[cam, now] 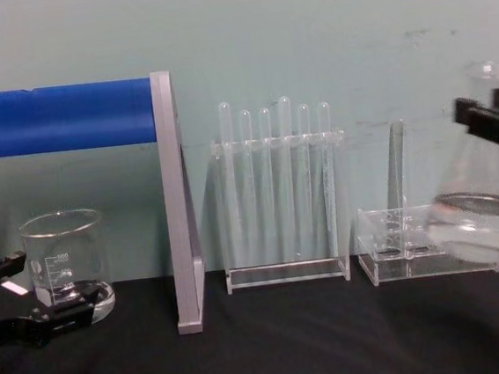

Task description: Grasp the erlenmeyer flask with one hand, shake it three times, then place it back.

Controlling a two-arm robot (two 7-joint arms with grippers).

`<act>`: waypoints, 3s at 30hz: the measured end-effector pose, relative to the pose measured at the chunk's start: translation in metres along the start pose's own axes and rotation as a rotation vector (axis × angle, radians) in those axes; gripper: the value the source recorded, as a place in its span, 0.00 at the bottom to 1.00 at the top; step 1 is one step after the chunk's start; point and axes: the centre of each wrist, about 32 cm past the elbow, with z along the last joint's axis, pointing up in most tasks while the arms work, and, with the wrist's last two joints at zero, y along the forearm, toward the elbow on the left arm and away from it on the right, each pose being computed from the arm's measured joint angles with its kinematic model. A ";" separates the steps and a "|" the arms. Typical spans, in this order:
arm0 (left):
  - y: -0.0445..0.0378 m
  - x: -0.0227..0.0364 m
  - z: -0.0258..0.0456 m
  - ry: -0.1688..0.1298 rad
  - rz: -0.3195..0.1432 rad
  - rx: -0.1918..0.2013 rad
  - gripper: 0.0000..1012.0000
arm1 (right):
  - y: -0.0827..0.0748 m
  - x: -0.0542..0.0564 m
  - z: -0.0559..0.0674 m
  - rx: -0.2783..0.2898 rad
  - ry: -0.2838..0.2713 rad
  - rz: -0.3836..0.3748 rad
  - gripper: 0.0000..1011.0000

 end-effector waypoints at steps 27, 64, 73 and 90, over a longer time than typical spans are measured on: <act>0.0000 0.0000 0.0000 0.000 0.000 0.000 0.99 | 0.007 -0.019 0.000 -0.004 0.022 0.154 0.44; 0.0000 0.0000 0.0000 0.000 0.000 0.000 0.99 | 0.034 -0.042 -0.005 -0.022 0.051 0.434 0.44; 0.0000 0.0000 0.0000 0.000 0.000 0.000 0.99 | 0.036 -0.034 -0.010 -0.047 0.050 0.493 0.44; 0.0000 0.0000 0.0000 0.000 0.000 0.000 0.99 | 0.034 -0.026 -0.028 -0.104 0.035 0.544 0.44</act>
